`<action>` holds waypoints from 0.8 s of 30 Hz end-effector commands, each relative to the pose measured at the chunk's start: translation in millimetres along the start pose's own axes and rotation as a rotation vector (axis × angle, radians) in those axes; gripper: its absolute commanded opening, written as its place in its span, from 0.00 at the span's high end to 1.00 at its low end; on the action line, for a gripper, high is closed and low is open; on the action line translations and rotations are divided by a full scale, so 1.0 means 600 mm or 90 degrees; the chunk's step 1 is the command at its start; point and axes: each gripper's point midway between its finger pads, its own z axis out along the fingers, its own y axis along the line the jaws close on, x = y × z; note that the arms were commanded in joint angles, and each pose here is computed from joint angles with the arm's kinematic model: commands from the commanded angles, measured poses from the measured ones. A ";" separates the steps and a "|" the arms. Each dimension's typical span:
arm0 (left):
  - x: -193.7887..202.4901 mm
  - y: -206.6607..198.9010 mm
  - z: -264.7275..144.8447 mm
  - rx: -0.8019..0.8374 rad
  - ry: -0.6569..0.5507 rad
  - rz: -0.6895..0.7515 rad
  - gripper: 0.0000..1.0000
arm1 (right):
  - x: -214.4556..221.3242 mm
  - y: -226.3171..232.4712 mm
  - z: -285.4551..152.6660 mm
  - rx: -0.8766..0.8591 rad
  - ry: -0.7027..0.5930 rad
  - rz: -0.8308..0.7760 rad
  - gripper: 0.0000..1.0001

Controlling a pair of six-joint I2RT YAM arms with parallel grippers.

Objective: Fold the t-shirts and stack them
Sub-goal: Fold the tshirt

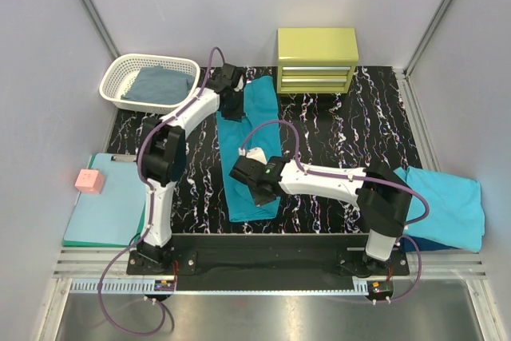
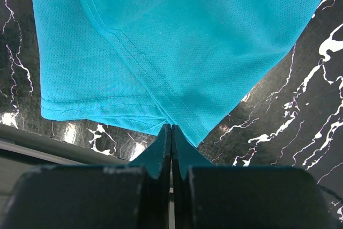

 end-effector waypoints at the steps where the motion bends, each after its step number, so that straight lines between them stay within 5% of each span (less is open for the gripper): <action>1: 0.002 0.017 0.022 -0.015 0.003 -0.009 0.94 | -0.014 0.013 -0.024 -0.029 -0.029 0.016 1.00; 11: 0.031 0.038 0.062 -0.035 0.041 -0.005 0.64 | -0.013 0.013 -0.026 -0.033 -0.028 0.016 1.00; 24: 0.066 0.053 0.095 -0.051 0.084 -0.015 0.57 | -0.006 0.017 -0.009 -0.030 -0.017 0.006 0.98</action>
